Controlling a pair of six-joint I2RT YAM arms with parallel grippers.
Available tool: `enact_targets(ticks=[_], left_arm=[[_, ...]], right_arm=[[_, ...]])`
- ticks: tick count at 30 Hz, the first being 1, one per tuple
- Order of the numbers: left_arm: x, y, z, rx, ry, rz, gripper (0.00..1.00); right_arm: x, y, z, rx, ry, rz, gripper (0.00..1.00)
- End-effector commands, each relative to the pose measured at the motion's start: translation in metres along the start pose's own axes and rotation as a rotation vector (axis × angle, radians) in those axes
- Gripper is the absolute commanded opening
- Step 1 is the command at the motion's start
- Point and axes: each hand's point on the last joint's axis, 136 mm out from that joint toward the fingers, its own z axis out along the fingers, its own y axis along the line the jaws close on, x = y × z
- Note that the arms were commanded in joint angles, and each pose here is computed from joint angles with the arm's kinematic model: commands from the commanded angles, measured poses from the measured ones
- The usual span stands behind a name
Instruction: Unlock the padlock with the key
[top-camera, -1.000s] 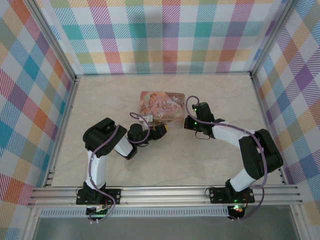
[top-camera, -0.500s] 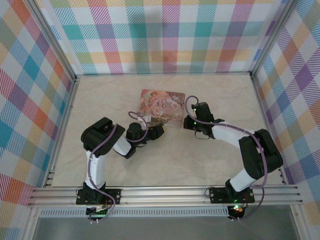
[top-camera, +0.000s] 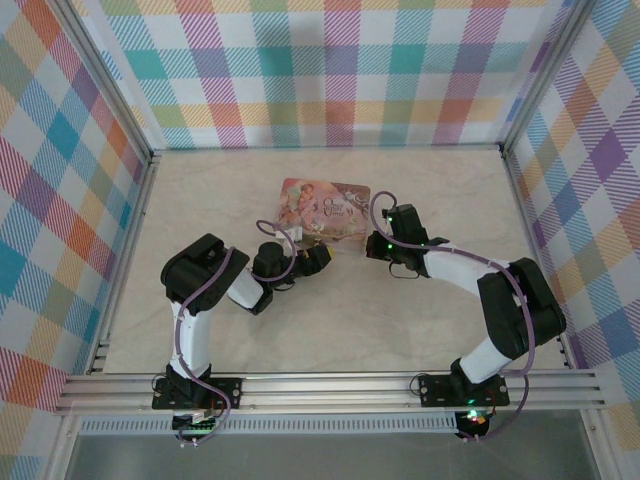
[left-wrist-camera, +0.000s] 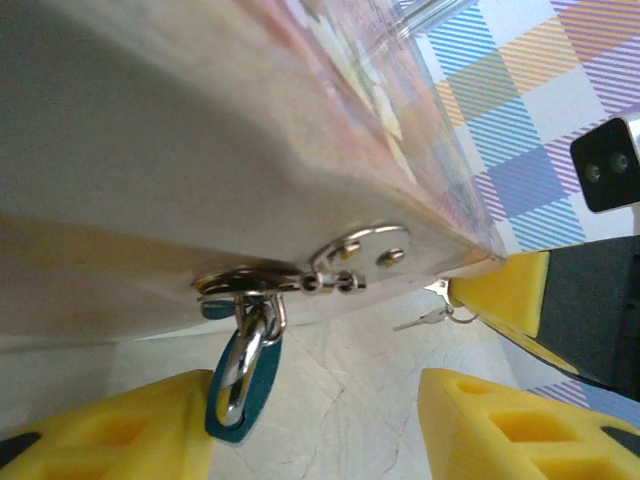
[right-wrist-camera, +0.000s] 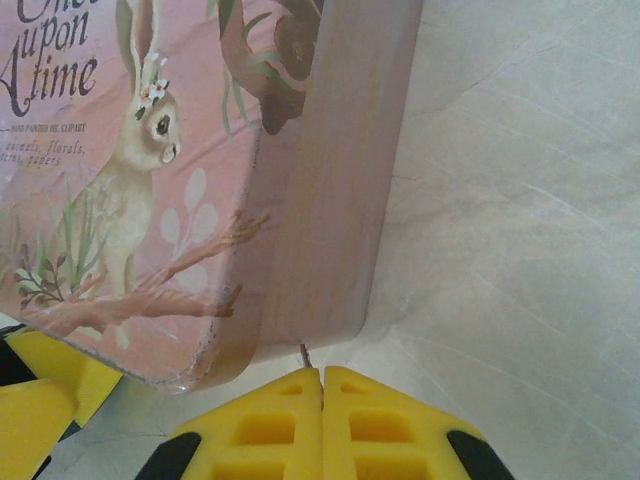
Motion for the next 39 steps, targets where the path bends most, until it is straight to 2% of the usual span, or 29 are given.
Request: enact_targets(ticks=[1,4,13,18,22,26,29,34,39], left_arm=[[0.006,0.030,0.000,-0.100,0.013,-0.040,0.54],[0.003,0.031,0.000,-0.098,-0.002,-0.043,0.52],[-0.003,0.007,-0.001,-0.011,0.008,0.003,0.58],[-0.008,0.003,-0.002,0.021,0.000,0.014,0.57],[-0.015,-0.001,-0.002,0.063,-0.023,-0.004,0.50],[-0.017,0.003,-0.001,0.057,-0.033,-0.020,0.51],[-0.016,0.006,-0.001,0.047,-0.030,-0.021,0.47],[-0.014,0.013,-0.001,0.020,-0.014,-0.033,0.33],[-0.012,0.020,-0.002,0.003,-0.003,-0.049,0.26]], right_arm=[[-0.007,0.012,-0.001,-0.046,-0.023,-0.014,0.00],[-0.007,0.013,-0.001,-0.047,-0.025,-0.021,0.00],[-0.014,0.017,0.000,-0.050,-0.032,-0.034,0.00],[-0.015,0.017,0.000,-0.048,-0.031,-0.036,0.00],[-0.014,0.016,0.000,-0.045,-0.027,-0.034,0.00],[-0.013,0.016,0.000,-0.042,-0.025,-0.036,0.00],[-0.013,0.015,0.000,-0.040,-0.026,-0.036,0.00],[-0.011,0.015,0.001,-0.041,-0.023,-0.031,0.00],[-0.010,0.015,0.000,-0.044,-0.023,-0.030,0.00]])
